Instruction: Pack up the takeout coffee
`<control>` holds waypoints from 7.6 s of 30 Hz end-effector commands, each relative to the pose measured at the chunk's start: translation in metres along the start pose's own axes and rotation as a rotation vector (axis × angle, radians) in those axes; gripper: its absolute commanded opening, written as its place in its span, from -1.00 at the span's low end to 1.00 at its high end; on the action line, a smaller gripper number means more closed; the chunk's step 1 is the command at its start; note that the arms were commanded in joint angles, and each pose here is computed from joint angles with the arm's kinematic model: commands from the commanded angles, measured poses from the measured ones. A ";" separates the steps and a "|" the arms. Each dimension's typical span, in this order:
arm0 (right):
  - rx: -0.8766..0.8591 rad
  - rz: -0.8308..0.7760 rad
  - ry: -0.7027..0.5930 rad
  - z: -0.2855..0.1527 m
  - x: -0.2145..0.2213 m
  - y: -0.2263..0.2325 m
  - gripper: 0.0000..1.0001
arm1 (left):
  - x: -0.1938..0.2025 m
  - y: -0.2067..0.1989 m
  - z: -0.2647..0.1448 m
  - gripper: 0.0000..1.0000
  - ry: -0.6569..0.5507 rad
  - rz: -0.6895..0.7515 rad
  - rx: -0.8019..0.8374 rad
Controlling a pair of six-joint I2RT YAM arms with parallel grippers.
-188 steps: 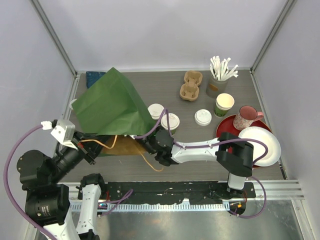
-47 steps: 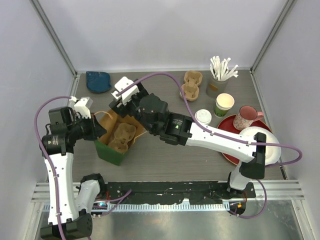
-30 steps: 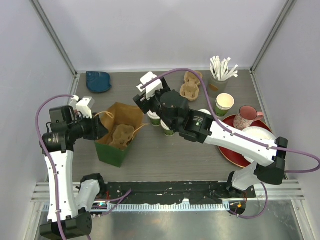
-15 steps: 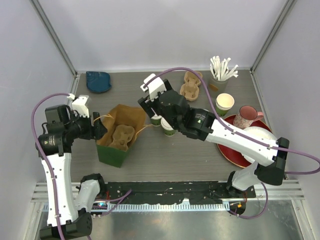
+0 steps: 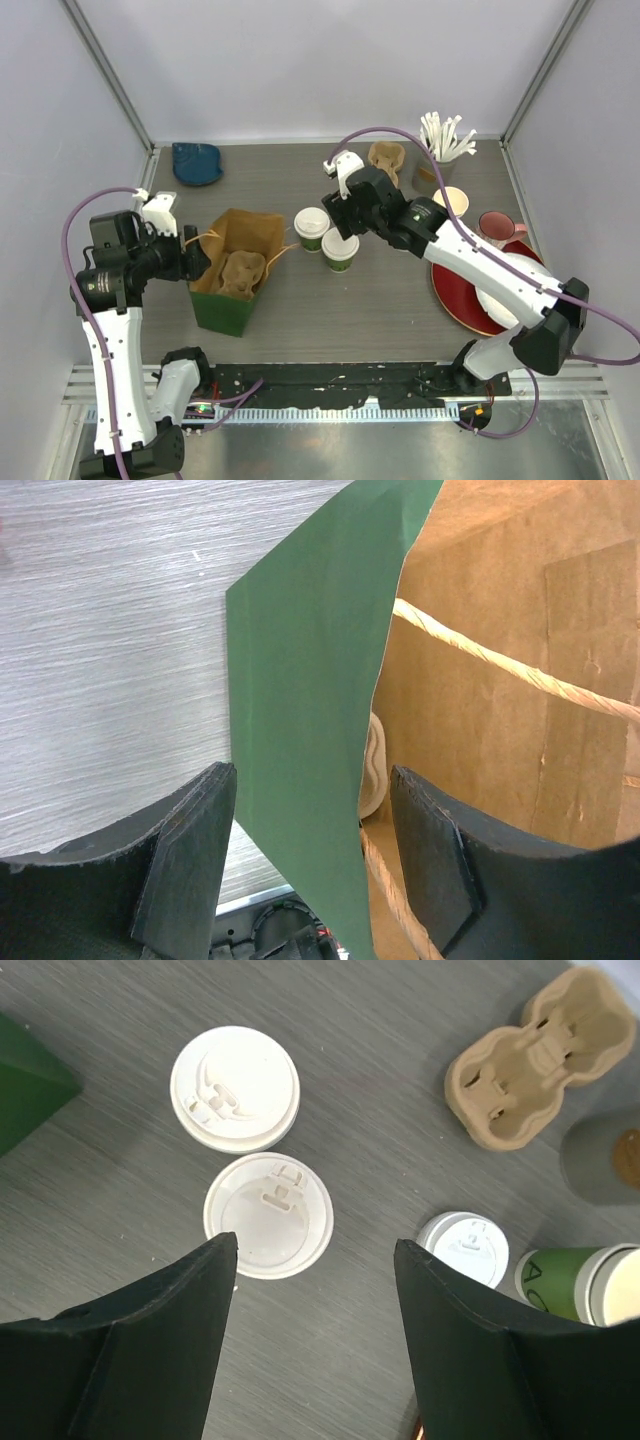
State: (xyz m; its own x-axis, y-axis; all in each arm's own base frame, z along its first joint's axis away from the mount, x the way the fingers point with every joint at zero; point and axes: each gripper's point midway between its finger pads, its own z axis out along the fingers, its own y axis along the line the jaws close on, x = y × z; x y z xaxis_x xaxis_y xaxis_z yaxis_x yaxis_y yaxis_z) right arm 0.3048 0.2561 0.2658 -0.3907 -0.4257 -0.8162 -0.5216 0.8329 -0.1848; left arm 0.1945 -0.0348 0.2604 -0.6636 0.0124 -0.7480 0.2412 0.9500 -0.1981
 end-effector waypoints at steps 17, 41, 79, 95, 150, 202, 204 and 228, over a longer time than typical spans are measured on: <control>-0.229 -0.047 0.208 0.084 0.055 -0.002 0.07 | -0.001 0.012 0.002 -0.03 -0.006 0.038 -0.055; -0.337 -0.129 0.236 0.104 0.072 0.015 -0.12 | 0.003 0.005 0.006 -0.61 0.004 0.049 -0.005; -0.344 -0.062 0.295 0.100 0.072 0.010 -0.12 | 0.000 -0.025 0.039 -1.00 0.005 -0.044 0.218; -0.305 -0.065 0.254 0.080 0.057 -0.001 -0.99 | -0.002 -0.032 0.033 -1.00 0.008 -0.028 0.240; -0.629 -0.002 -0.065 -0.049 -0.122 0.131 -0.98 | -0.017 -0.044 0.033 -1.00 0.002 -0.036 0.283; -0.467 0.194 0.228 0.109 -0.019 0.179 -0.98 | -0.022 -0.038 0.035 -0.99 -0.030 -0.002 0.237; -0.458 0.187 0.225 0.106 -0.021 0.175 -0.98 | -0.024 -0.037 0.033 -0.59 -0.036 0.002 0.226; -0.451 0.151 0.207 0.099 -0.030 0.178 -0.99 | -0.049 -0.024 -0.019 0.99 -0.088 0.084 0.039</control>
State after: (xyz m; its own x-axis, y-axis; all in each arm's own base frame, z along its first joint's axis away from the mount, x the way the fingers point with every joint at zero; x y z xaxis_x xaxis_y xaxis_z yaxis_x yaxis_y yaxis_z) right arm 0.2983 0.4598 0.1792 -0.6345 -0.4196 -0.6491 -0.7019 0.6644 0.2567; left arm 0.2127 -0.0574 0.3091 -0.6040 0.0274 -0.7965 0.3200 0.9237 -0.2109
